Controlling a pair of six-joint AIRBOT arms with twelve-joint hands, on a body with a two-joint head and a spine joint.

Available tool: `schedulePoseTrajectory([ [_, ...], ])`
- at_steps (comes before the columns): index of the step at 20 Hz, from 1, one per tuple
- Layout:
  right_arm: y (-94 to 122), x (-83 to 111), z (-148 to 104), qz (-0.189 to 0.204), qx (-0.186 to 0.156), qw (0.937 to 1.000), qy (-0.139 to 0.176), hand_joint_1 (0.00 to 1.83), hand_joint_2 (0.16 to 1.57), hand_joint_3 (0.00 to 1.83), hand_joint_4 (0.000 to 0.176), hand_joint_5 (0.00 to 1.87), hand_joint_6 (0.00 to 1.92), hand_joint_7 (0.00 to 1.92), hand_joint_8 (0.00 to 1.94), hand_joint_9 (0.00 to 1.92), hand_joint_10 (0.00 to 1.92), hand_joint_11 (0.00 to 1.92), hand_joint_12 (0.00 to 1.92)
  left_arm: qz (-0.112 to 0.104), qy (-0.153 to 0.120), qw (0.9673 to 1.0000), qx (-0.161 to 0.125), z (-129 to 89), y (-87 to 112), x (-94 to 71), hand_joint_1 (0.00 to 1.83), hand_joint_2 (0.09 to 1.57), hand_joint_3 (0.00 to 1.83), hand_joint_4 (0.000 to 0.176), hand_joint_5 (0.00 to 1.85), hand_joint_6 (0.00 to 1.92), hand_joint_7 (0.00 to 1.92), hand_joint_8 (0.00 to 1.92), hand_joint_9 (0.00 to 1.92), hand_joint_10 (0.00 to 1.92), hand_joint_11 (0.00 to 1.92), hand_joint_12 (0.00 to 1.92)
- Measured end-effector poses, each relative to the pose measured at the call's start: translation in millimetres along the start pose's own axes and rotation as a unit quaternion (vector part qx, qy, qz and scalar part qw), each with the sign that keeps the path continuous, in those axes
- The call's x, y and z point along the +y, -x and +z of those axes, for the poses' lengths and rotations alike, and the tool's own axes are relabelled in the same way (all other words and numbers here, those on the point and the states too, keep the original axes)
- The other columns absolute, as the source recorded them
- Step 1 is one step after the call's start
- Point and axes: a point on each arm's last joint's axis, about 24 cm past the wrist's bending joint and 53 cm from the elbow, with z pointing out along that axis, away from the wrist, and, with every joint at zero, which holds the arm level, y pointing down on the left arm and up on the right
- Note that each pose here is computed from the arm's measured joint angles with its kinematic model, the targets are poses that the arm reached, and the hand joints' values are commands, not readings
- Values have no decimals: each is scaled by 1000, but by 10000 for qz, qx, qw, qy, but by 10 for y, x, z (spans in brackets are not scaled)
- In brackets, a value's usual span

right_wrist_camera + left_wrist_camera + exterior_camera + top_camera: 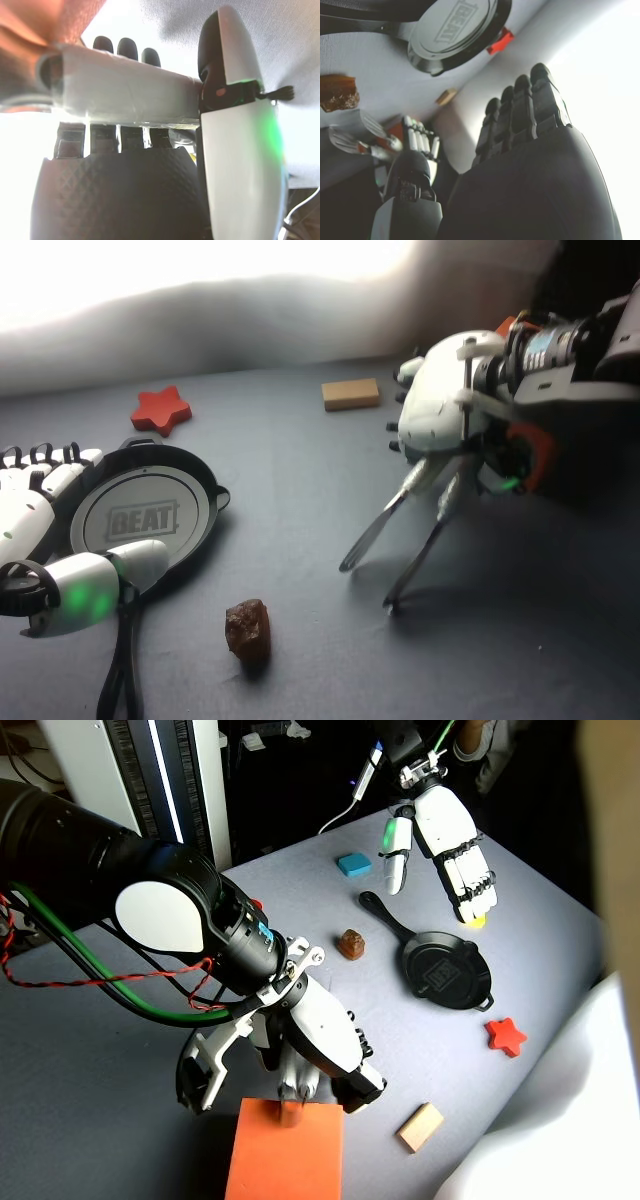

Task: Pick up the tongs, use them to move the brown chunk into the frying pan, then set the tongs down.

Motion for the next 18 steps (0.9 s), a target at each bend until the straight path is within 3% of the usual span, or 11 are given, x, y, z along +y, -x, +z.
schedulePoseTrajectory([
  [8, 349, 196, -278, 450, -304, 9983, 189, 1033, 1160, 29, 0, 801, 208, 944, 56, 815, 299, 310, 1459, 7, -11, 10000, 3, -10, -8, -7, 0, 1243, 4, 0, 0, 0, 0, 0, 0, 0, 1, 0],
  [11, 320, 199, -370, 813, -227, 9963, 159, 1049, 1156, 22, 0, 796, 208, 958, 48, 826, 315, 345, 1437, 10, -1, 10000, 3, -11, -8, 0, 0, 1233, 0, 0, 0, 0, 0, 0, 0, 0, 3, 1],
  [16, 333, 271, -532, 981, -457, 9941, -94, 1113, 1155, 4, 0, 763, 319, 982, 22, 748, 527, 342, 1491, 6, -9, 10000, 4, -11, -9, -4, 0, 1225, 0, 4, 0, 0, 0, 0, 3, 0, 11, 7],
  [18, 351, 298, -593, 1233, -575, 9904, -229, 1124, 1155, 2, 0, 731, 374, 968, 11, 715, 579, 333, 1490, 1, -1, 10000, 3, -11, -8, 0, 0, 1221, 0, 8, 0, 0, 0, 0, 0, 0, 12, 8],
])
